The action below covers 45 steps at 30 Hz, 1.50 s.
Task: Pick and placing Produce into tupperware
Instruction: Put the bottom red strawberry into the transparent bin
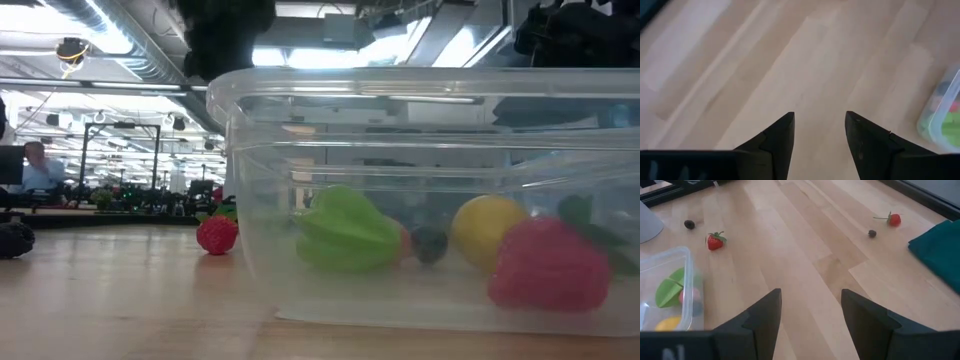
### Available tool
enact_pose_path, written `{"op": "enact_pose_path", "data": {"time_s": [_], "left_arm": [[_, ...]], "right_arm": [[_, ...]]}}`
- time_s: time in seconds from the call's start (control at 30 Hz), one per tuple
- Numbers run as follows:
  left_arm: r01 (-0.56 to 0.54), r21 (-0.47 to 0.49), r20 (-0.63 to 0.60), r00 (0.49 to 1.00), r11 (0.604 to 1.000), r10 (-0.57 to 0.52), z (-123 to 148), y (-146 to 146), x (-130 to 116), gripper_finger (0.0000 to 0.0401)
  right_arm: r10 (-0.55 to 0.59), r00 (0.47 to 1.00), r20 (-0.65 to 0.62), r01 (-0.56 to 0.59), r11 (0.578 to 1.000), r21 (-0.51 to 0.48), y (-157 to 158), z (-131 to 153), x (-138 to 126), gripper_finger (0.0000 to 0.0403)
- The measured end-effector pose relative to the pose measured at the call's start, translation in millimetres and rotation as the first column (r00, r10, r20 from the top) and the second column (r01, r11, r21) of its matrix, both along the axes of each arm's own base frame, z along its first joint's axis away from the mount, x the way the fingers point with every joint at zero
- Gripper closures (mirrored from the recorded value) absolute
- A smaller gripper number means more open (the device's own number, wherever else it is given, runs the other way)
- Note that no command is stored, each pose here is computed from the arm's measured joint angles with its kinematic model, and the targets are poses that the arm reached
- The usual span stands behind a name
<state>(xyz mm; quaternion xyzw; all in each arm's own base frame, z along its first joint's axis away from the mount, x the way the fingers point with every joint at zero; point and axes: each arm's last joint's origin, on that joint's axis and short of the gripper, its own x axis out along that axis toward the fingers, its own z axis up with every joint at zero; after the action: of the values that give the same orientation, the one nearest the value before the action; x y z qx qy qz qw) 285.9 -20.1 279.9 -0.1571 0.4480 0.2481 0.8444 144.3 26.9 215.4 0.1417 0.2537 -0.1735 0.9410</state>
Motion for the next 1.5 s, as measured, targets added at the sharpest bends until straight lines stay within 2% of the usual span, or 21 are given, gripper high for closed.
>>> {"op": "enact_pose_path", "data": {"time_s": [0.23,0.37,0.6,0.73,0.9,1.3,1.5], "left_arm": [[-0.05,-0.039,-0.058,0.997,0.998,0.048,-37,-10,-7,0.0229],[-0.006,-0.056,-0.076,0.997,0.998,0.002,-46,-26,-11,0.0233],[0.063,-0.055,-0.076,0.995,0.996,-0.067,-46,-43,-14,0.0193],[0.061,-0.047,-0.071,0.995,0.997,-0.064,-46,-46,-15,0.0175],[0.076,-0.083,-0.078,0.994,0.994,-0.082,-47,-47,-15,0.0152],[0.123,-0.079,-0.09,0.987,0.989,-0.13,-47,-47,-15,0.0058],[0.087,-0.102,-0.076,0.993,0.991,-0.095,-46,-48,-15,0.0045]], "right_arm": [[0.0,1.0,0.004,0.0,1.0,0.0,0,0,0,0.0195],[0.0,1.0,0.005,0.0,1.0,0.002,0,0,0,0.0195],[0.001,1.0,0.005,-0.001,1.0,0.0,0,1,0,0.0195],[-0.001,1.0,0.006,0.001,1.0,0.002,0,0,0,0.0195],[-0.001,1.0,0.006,0.001,1.0,0.003,0,1,0,0.0195],[-0.002,1.0,0.007,0.002,1.0,0.005,0,0,0,0.0195],[0.0,1.0,0.006,0.0,1.0,0.002,0,0,0,0.0195]]}}
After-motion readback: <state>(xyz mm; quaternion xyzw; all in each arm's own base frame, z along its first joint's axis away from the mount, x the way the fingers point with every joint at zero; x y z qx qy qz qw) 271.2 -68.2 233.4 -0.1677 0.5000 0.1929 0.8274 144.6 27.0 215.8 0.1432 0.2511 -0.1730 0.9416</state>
